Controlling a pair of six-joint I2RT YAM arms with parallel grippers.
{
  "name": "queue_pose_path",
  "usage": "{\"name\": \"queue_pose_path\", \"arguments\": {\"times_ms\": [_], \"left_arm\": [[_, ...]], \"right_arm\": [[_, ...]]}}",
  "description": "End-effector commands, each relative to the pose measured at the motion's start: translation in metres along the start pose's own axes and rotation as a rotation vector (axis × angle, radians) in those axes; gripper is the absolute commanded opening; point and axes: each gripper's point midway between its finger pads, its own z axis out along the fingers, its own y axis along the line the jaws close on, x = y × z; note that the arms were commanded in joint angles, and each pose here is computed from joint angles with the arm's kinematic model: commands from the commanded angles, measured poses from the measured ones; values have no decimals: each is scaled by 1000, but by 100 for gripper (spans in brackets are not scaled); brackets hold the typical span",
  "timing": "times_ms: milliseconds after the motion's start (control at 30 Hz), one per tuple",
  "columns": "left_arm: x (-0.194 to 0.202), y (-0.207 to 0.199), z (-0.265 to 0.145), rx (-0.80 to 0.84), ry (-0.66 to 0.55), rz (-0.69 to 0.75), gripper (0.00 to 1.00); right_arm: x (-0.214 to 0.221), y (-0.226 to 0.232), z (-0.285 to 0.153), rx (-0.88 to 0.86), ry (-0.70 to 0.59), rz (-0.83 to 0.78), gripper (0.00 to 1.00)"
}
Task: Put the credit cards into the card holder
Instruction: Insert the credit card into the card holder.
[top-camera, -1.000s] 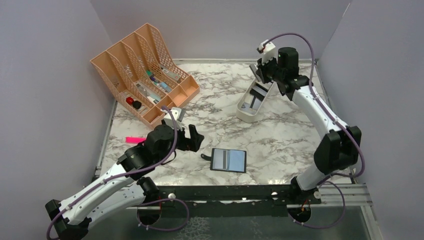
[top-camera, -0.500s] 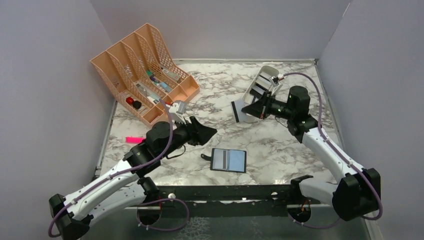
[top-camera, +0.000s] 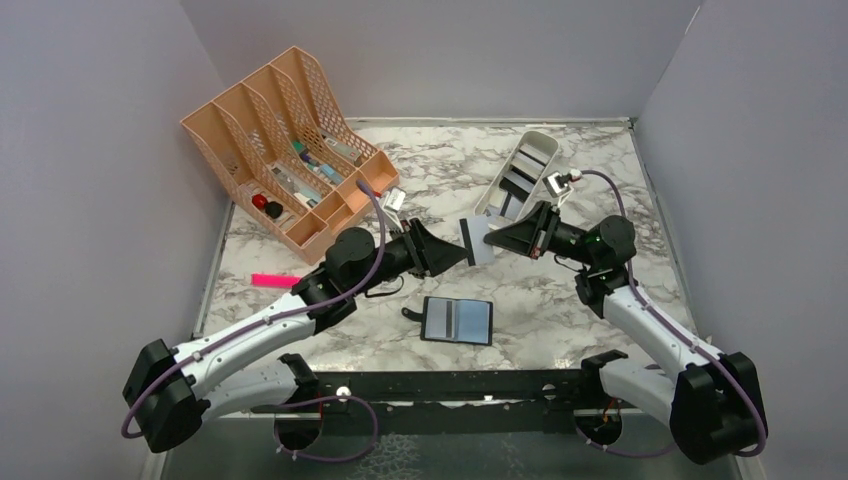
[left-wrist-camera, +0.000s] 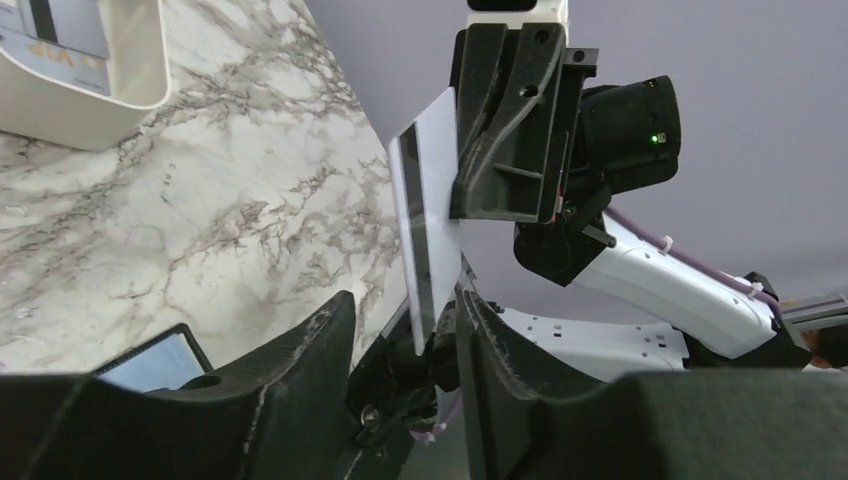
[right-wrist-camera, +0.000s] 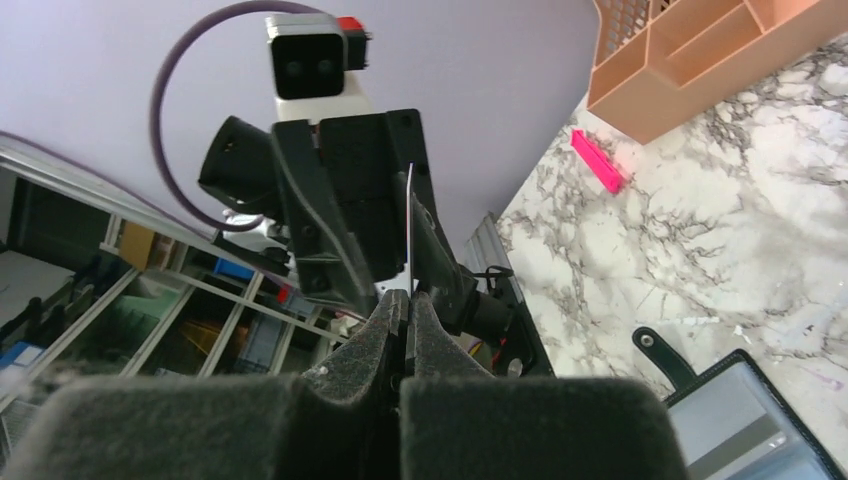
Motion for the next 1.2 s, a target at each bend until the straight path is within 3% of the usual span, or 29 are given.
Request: {"name": "queue_pose_path", "arguments": {"times_ms": [0,100,267,367,467,533,733,833,967,1033,1167], "left_arm": [[-6,-32,5,139,0,-17,41],[-8,-32,5,145,-16,-10,36],[-6,-28,12,139,-6,17,38],[-3,-27,17,142,13,29,26],[-2,-29,19,157,25,50,8],[-2,-28,17,154,16,72,0],[0,-14,12,100,13,102,0],[4,3,6,22,24,116,0],[20,27,-3,-75,88,130,0],[34,39,-7,-106,149,126,0],[62,60,-15,-139,238,88,0]], "right_arm": [[5,24,-5,-87,1,-33,1],[8,17,-6,-73,-4,-12,1],[12,11,-5,-81,12,10,1],[12,3,-3,-68,19,25,1],[14,-1,-3,-63,24,25,2],[15,-6,-3,-46,29,15,7],[17,-45,-1,131,88,-79,29],[15,-68,-8,272,36,-44,34],[12,-77,-17,338,-23,-92,40],[13,-81,-24,421,-28,-43,51],[19,-71,-26,405,-5,-32,51]]}}
